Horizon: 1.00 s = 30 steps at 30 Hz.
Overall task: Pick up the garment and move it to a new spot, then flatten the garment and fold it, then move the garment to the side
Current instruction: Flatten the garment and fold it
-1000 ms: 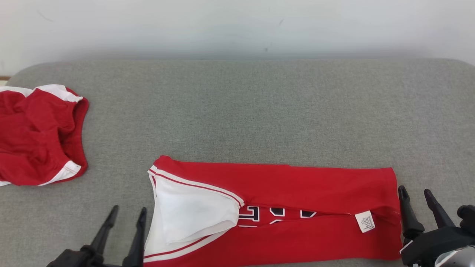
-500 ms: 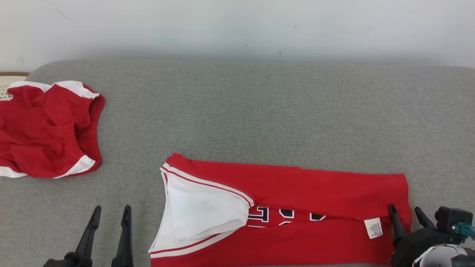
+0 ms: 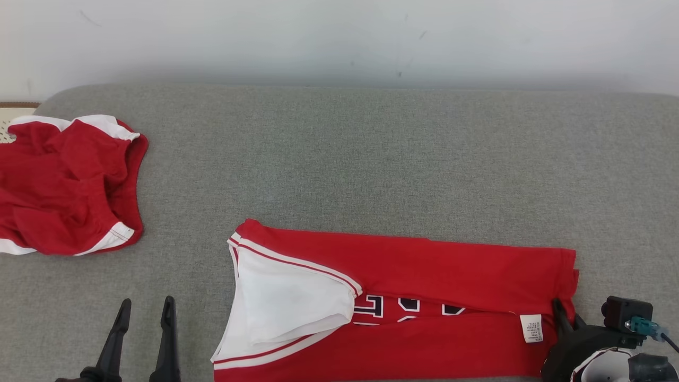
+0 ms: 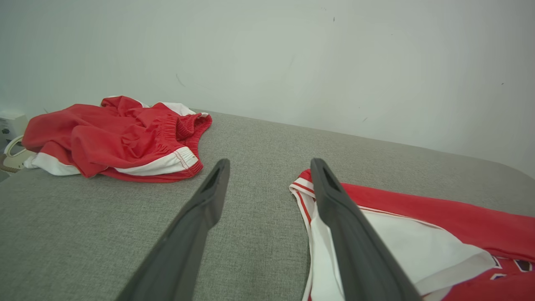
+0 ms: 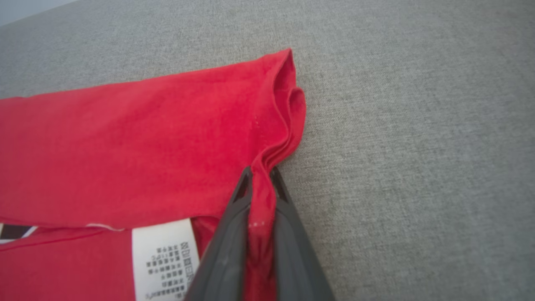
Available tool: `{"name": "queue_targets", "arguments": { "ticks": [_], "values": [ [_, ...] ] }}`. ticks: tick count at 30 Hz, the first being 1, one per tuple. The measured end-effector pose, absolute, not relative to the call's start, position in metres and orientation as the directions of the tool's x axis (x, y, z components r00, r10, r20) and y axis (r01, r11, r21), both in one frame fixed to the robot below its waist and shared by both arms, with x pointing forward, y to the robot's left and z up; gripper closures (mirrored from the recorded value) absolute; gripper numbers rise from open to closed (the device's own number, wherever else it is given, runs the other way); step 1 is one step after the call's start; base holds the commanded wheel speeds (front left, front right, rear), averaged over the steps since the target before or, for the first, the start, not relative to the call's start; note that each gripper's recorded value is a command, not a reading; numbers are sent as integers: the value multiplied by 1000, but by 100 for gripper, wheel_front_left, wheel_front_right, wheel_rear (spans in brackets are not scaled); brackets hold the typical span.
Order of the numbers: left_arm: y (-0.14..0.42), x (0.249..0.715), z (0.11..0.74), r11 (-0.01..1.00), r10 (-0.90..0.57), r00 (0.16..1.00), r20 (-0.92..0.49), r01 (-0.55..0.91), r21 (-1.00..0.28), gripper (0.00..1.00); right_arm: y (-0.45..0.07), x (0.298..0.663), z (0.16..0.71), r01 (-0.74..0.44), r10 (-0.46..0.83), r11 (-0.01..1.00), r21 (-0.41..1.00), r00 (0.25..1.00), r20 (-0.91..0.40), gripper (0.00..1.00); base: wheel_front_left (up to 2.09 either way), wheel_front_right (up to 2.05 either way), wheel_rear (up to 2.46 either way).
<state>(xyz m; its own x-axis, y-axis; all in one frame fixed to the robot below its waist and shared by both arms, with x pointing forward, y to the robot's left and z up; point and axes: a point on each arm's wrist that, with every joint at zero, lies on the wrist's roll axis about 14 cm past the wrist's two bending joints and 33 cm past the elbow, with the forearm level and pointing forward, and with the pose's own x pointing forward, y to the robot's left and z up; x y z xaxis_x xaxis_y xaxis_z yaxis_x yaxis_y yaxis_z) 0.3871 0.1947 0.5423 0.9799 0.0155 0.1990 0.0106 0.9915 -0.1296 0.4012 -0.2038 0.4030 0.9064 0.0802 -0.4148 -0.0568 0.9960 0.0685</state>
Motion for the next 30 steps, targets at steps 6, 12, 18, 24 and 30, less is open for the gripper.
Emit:
{"name": "queue_targets", "arguments": {
  "ticks": [6,12,18,24,30],
  "values": [
    [199,387,542,992,30,980,199,-4,-126,0,-216,407,411,-48,61,998,44,920,-386,100,0,0,0],
    [205,384,542,991,51,979,199,-25,-133,0,-275,407,428,42,-61,997,-61,932,-358,100,0,0,0],
    [210,383,540,990,68,979,193,-43,-135,0,-278,413,447,57,-67,998,-41,948,-311,100,0,0,0],
    [212,381,538,990,72,979,188,-47,-136,0,-241,420,473,-15,23,999,33,970,-242,100,0,0,0],
    [210,379,539,990,65,980,190,-40,-137,0,-161,415,508,-203,241,954,220,957,-162,100,0,0,0]
  ]
}}
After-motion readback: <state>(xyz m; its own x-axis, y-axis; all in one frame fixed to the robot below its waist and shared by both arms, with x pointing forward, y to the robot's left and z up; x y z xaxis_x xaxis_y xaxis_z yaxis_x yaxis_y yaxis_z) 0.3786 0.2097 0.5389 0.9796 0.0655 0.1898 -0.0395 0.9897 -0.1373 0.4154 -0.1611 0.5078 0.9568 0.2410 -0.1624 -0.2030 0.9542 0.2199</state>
